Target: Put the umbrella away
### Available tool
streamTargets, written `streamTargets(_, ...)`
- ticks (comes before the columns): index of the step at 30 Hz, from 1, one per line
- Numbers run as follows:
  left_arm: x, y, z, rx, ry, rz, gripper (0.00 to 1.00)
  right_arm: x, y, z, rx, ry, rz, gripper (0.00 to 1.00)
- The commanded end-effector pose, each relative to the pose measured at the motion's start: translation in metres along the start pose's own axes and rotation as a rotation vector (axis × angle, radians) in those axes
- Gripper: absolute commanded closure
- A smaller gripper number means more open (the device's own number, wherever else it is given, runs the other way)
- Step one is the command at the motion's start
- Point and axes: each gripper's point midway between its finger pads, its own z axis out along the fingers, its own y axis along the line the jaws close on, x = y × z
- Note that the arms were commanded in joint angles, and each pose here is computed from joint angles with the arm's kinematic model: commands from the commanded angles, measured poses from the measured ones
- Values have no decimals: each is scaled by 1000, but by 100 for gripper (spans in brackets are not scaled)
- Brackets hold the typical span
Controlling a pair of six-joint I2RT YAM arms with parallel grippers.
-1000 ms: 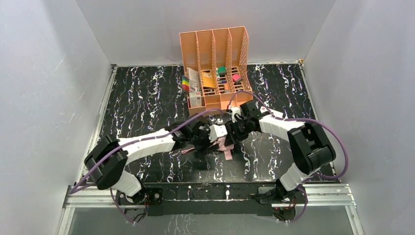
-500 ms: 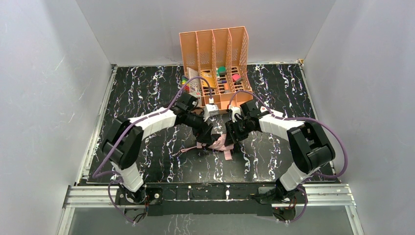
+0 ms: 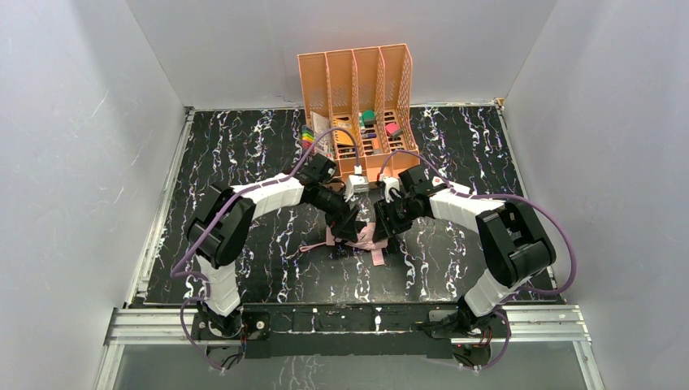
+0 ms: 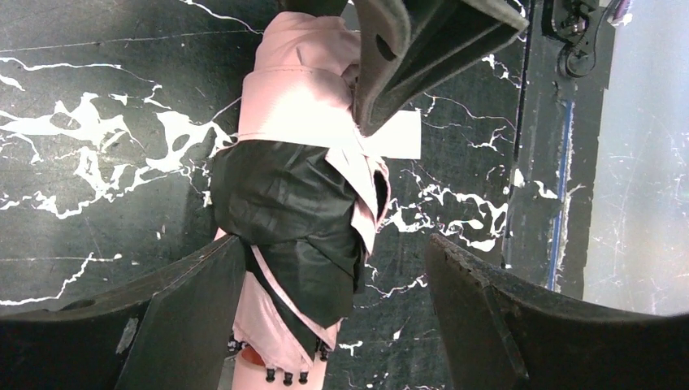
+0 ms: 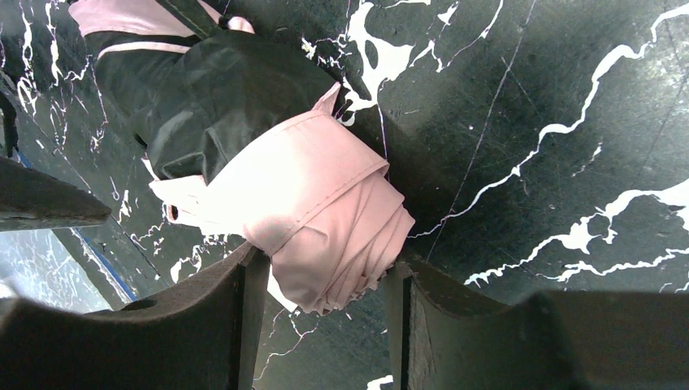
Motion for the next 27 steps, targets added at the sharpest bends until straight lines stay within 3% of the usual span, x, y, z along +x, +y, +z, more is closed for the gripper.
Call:
streamTargets(1, 6, -2, 14, 11, 48, -4, 21, 6, -22, 6, 88, 30, -18, 44)
streamTargets(20, 64, 3, 41, -51, 203, -103, 38, 4, -20, 5, 86, 27, -21, 47)
streamTargets(27, 86, -4, 40, -68, 258, -171, 54, 1, -19, 5, 83, 17, -27, 47)
